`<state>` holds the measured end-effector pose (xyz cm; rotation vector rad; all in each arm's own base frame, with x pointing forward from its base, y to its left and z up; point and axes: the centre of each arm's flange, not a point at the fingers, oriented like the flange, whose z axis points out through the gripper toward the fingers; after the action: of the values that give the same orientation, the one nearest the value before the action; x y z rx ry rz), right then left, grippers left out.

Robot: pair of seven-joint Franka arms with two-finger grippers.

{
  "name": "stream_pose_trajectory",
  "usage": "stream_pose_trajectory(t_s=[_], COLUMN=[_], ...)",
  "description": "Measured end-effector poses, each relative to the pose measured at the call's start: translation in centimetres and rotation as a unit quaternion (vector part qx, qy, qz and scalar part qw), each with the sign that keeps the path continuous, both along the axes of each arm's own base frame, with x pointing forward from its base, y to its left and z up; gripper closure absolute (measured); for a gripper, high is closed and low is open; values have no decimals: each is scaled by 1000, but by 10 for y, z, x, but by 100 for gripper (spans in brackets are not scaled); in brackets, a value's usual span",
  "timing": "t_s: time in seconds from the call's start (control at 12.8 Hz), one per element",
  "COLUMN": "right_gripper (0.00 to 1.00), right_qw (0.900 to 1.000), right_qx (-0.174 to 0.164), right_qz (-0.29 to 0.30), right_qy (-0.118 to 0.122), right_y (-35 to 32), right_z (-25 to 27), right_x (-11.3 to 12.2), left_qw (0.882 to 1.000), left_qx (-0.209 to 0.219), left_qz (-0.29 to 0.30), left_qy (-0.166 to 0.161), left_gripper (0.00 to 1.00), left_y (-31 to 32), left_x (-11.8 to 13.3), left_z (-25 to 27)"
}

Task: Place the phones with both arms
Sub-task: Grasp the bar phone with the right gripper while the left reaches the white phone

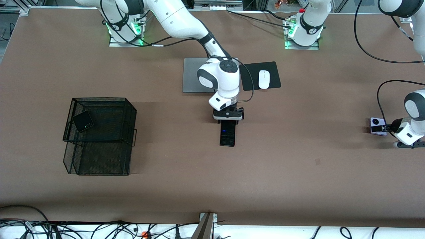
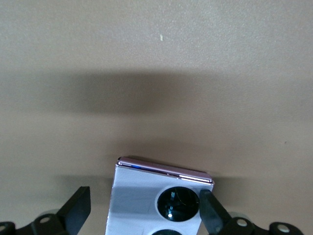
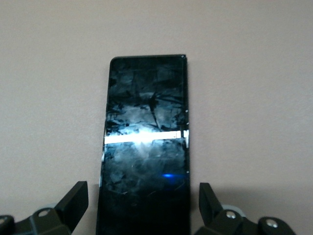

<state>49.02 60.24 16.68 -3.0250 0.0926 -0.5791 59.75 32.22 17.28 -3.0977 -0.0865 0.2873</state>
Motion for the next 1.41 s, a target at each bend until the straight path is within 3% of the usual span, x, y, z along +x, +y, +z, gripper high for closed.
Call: stream_pose_trajectory(t_s=[0.16,0.31,0.39,0.47,0.78,0.94,1.33,1.41], right_gripper=[0,7,17,21,21,21,21,21], right_qw=[1000,1000,1000,1000,1000,999,997,996], right_qx=[-2,-5,-7,-7,-28,-44,-65,-75], right_qz=[1,4,4,4,-7,-18,-43,-40], right_qy=[-2,-6,-8,-10,-5,1,20,29], right_y=[1,1,1,1,-6,-9,-15,-21], right_z=[-4,-4,-3,-1,1,11,110,136], right_x=[-1,0,1,2,9,13,20,20], left_qw=[1000,998,997,996,982,979,977,977], left_qx=[-7,-15,-19,-24,-45,-51,-58,-55], left_qz=[-22,-52,-69,-87,-181,-197,-202,-202], left_qy=[9,13,14,16,20,23,29,26], left_gripper=[0,0,0,0,0,0,0,9], left_y=[-1,-2,-3,-3,-4,-5,-7,-6], left_x=[-1,-1,-1,-1,-3,-5,-8,-7], left_z=[5,8,8,8,7,2,-12,-11])
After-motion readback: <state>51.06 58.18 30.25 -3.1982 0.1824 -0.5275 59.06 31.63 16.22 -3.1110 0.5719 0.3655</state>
